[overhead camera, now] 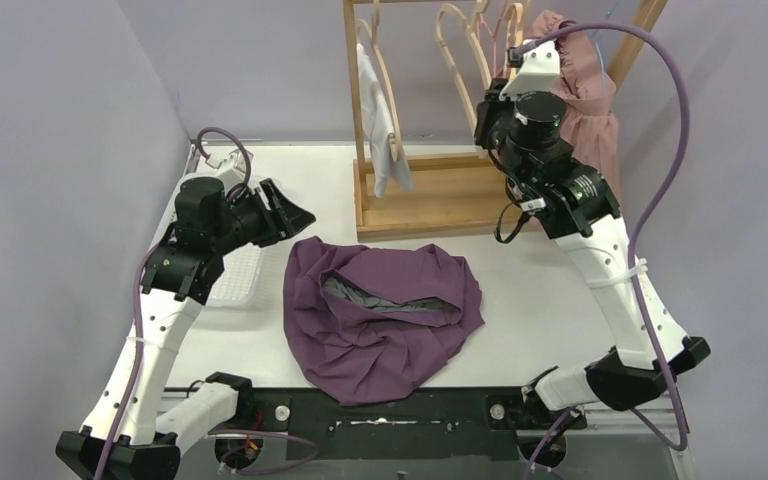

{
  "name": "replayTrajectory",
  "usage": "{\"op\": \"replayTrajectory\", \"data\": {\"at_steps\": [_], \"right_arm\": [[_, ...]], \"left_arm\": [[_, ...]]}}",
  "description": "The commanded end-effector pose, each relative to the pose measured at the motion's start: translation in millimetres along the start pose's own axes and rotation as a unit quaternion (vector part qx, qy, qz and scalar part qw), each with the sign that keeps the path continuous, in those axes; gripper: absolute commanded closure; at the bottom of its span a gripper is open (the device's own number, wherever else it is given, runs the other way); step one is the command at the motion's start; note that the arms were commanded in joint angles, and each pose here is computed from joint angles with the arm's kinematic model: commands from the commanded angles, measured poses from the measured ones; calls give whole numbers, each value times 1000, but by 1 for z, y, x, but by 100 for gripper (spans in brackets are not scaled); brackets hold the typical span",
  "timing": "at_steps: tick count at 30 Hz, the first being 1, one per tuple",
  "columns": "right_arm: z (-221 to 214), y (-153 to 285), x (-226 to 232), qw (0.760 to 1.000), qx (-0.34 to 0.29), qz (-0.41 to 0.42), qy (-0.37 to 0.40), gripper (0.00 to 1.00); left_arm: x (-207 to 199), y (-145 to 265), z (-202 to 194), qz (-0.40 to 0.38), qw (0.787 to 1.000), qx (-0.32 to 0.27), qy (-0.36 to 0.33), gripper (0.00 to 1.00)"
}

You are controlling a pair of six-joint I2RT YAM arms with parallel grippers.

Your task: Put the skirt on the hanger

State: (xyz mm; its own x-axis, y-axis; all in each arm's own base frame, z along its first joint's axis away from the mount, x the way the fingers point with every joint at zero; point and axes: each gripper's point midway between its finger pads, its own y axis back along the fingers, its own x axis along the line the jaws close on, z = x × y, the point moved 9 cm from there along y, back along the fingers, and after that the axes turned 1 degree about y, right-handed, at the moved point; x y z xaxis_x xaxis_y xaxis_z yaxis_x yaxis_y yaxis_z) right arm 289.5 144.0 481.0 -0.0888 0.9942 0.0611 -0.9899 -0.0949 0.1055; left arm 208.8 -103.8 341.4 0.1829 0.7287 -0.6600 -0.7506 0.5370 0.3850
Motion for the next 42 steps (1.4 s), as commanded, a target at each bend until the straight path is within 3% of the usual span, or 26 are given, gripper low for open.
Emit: {"op": "replayTrajectory", "data": {"at_steps": [1,9,18,27,32,37,42], "right_arm": [[14,25,-3,998,-55,39,-20,100],[-33,74,-22,994,-24,103,-3,100],[-116,140,-43,976,52,210,18,100],[-126,196,-57,945,70,315,58,100],[-124,221,-67,929,90,348,91,100],[-126,227,-64,910,99,388,107,100],[-125,220,-50,884,93,445,108,100]], "left_arm": [[-12,10,12,-25,999,-37,-25,49],[-23,11,26,-47,996,-61,-51,48],[-48,5,51,-134,977,-105,-127,42],[-75,-25,55,-222,944,-77,-232,43],[-86,-35,51,-261,912,-79,-306,43],[-84,-27,25,-373,837,-62,-395,41],[-75,-12,-4,-458,777,-36,-430,40]]}}
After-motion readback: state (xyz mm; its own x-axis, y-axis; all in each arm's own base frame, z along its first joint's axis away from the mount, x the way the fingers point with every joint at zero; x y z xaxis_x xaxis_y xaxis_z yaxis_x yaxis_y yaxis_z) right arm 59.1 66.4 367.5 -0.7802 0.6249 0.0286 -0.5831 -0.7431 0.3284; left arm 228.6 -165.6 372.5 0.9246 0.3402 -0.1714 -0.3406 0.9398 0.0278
